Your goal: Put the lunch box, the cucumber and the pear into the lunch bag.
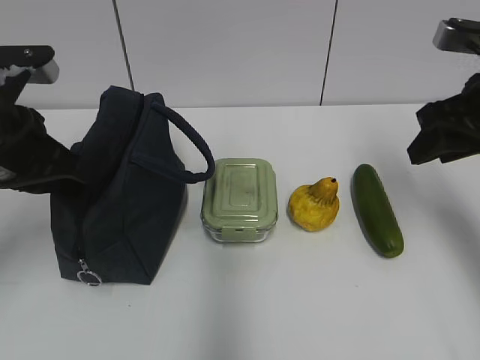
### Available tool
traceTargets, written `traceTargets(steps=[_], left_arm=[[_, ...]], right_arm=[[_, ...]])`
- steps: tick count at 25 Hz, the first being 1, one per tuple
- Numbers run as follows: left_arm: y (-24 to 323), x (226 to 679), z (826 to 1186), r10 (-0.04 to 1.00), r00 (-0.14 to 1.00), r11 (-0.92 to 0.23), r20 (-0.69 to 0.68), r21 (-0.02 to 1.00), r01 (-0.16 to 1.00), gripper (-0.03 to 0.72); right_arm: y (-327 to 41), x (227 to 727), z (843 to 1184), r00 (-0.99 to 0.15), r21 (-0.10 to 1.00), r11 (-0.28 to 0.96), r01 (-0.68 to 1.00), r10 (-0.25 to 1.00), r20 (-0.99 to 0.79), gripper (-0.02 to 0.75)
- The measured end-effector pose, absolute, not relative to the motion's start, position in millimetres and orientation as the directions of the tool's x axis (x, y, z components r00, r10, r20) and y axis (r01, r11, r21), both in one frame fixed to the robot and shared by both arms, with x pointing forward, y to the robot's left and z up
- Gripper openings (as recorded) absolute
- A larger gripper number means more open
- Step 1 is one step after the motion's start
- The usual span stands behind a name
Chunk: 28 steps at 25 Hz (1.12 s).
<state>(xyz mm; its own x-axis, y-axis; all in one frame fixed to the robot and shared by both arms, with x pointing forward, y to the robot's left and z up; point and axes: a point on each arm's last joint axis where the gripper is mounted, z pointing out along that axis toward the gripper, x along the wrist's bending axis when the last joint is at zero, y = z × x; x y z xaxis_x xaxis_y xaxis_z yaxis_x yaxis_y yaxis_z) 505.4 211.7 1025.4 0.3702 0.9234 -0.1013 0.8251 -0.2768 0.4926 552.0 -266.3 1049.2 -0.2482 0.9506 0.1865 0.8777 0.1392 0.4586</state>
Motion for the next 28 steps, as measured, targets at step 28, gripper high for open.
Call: traceTargets(steps=[28], left_arm=[[213,507,1025,0.921,0.382,-0.298,-0.07,0.504,0.811,-0.016]], right_arm=[[-215,650,935,-0.111,0.059,0.109,0.992,0.993,0.026,0.562]])
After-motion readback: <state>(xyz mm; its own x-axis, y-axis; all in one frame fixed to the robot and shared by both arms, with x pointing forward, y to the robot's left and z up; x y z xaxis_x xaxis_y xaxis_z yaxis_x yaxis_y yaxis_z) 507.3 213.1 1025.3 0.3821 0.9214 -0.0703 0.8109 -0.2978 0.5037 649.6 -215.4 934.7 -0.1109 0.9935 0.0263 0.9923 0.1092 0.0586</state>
